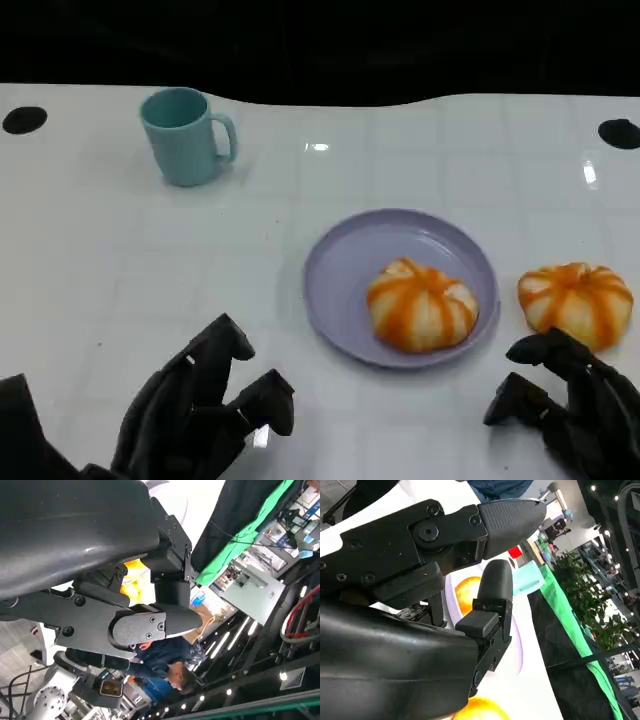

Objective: Grasp the bread from the table and place it into the plate.

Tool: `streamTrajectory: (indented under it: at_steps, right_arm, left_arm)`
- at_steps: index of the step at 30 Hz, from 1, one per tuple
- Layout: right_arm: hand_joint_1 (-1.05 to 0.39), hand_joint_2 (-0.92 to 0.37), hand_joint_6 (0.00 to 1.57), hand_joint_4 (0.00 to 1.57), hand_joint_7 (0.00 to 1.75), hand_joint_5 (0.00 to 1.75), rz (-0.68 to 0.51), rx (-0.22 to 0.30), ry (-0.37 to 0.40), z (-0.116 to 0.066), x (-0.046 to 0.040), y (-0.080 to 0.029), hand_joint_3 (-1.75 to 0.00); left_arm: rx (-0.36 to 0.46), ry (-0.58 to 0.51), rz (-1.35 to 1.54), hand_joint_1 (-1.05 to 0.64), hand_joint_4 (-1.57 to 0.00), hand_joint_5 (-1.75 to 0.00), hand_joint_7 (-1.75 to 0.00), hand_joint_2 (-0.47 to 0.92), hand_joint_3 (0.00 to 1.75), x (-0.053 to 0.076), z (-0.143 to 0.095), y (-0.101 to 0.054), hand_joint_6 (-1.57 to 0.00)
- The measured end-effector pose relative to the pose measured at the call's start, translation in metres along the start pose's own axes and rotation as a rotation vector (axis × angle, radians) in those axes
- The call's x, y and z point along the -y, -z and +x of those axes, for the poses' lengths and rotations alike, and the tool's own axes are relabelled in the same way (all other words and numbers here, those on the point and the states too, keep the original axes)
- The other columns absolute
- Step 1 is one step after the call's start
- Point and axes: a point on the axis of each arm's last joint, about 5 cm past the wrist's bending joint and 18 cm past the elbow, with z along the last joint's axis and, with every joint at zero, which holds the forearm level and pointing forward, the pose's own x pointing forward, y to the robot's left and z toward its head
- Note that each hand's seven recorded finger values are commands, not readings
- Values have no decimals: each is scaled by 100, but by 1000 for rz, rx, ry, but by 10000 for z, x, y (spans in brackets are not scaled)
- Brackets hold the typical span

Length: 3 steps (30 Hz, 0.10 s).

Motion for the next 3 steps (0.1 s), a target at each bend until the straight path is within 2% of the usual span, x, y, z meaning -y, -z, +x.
streamTrajectory:
  at_steps: [3]
  right_arm:
    - [-52, -92, 61, 69, 116, 146, 0, 0, 0, -1, 1, 0, -23]
  left_arm:
    - [4, -5, 9, -52, -76, -175, -173, 92, 39, -10, 2, 6, -52]
